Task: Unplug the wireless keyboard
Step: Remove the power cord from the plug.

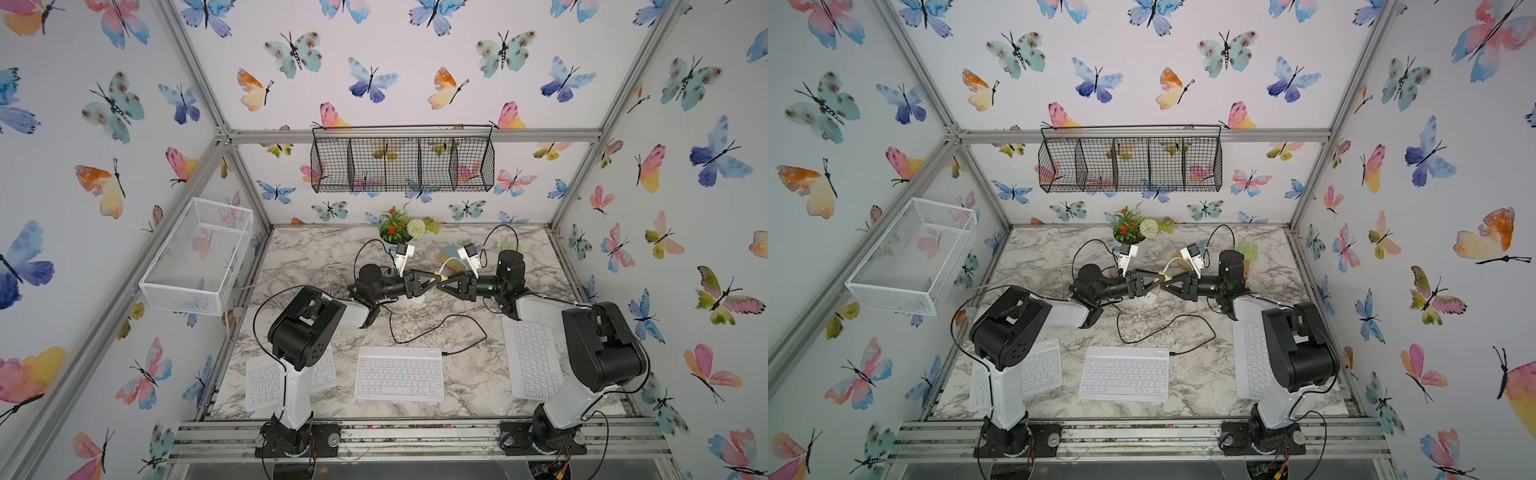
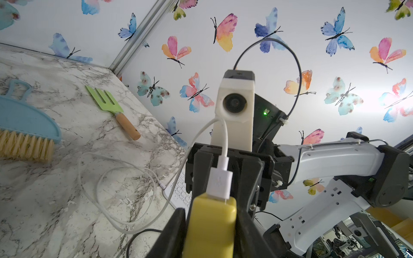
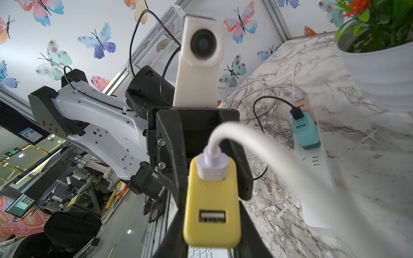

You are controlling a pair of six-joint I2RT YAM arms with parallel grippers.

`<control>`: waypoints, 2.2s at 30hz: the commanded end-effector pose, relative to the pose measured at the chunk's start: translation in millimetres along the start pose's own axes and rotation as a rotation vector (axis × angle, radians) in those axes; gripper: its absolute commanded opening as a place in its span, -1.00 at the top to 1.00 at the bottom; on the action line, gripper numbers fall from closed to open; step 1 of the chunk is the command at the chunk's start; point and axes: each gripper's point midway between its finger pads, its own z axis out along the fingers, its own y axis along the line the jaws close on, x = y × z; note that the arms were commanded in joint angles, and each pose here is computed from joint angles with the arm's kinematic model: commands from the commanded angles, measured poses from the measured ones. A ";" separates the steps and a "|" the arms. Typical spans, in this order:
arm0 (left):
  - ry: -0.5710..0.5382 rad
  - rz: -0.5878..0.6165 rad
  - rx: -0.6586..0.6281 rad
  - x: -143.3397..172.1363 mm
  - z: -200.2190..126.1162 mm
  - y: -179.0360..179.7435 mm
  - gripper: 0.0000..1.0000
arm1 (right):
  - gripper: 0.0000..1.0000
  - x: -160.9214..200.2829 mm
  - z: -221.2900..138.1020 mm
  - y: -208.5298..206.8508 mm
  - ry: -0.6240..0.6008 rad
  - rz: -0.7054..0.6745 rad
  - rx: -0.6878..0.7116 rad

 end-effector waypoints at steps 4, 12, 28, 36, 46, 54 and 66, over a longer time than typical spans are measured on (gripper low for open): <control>0.014 0.032 0.078 -0.7 1.4 -17.0 0.57 | 0.59 6.6 2.9 -3.2 0.011 0.010 -0.023; 0.019 0.000 0.064 3.5 1.2 -5.1 0.89 | 0.35 6.8 2.2 -11.4 0.002 0.032 0.026; -0.009 0.070 -0.156 -1.4 -9.6 21.2 1.00 | -0.23 -15.0 -10.9 -32.0 -0.032 0.054 0.295; 0.023 0.196 -0.344 6.9 -9.1 33.2 1.00 | -0.19 -31.1 -14.1 -39.3 -0.089 0.187 0.359; 0.038 0.270 -0.449 16.0 1.0 38.4 1.00 | 0.00 -31.8 -8.5 -43.2 -0.141 0.322 0.367; 0.015 0.340 -0.539 10.6 -1.0 38.9 1.00 | 0.01 -18.2 2.3 -49.9 -0.128 0.390 0.402; 0.006 0.411 -0.590 11.0 -1.6 35.7 1.00 | 0.39 -15.3 17.0 -56.0 -0.160 0.458 0.406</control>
